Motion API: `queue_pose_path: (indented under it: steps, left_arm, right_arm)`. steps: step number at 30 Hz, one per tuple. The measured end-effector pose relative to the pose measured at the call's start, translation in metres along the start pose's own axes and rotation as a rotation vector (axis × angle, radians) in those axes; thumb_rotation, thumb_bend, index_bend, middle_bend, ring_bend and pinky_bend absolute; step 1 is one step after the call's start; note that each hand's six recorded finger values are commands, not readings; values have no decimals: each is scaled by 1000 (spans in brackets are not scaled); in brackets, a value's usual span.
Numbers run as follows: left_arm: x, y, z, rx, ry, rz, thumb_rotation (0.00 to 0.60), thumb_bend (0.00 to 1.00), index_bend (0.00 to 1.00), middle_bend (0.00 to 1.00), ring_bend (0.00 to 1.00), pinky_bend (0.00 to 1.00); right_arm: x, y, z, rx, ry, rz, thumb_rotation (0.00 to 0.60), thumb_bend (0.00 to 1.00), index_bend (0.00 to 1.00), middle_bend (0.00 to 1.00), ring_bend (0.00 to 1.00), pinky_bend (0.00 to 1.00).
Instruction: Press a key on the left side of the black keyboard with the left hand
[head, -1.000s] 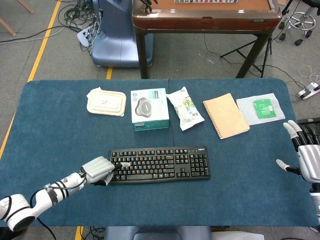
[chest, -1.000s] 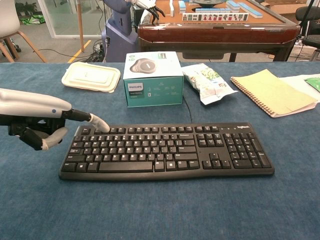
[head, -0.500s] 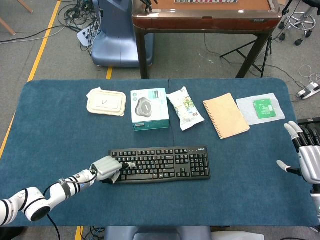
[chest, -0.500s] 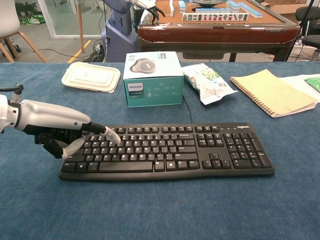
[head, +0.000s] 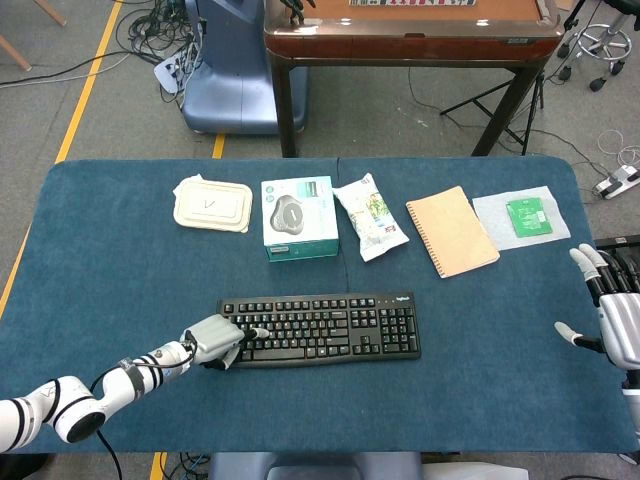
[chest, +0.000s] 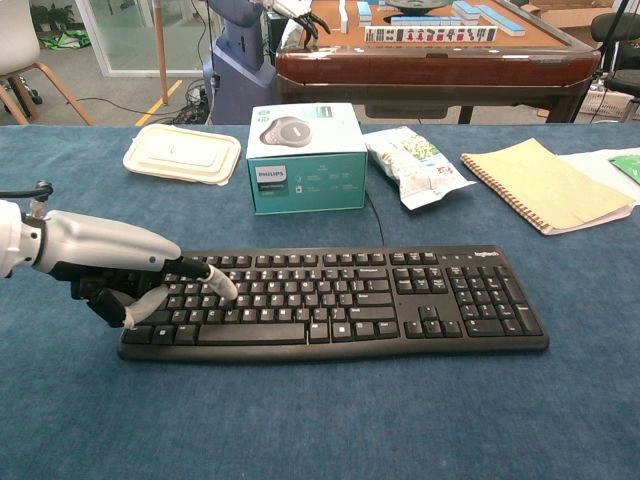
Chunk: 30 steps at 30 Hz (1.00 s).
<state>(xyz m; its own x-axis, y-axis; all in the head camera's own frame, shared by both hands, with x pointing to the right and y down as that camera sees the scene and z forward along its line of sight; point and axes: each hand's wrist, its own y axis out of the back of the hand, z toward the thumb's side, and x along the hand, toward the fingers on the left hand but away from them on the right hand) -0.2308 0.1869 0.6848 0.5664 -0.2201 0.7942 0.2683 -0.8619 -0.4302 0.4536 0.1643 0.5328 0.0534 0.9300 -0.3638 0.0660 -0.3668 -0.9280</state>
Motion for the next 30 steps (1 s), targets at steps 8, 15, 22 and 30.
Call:
queue_pose_path:
  steps: [8,15,22,30]
  left_arm:
    - [2,-6,-2,2,10,-21,600,945,124,1000,1000,962]
    - [3,-8,-3,5,16,-28,600,945,124,1000,1000,961]
    - [-3,0,-1,-16,15,8,600,945,124,999,1000,961]
    - [-26,20,-15,-92,50,147,599,837,108,838,860,924]
  right_arm:
    - [1,-1,-2,0,-4,1,600,47,0,39,67,41]
    - [0,-2,-1,-1,-3,2,600,46,0,39,67,41]
    - [1,0,-2,-1,-6,-1,600,46,0,39,67,41]
    - [3,0,-6,0,-16,-2,600,46,0,39,67,41]
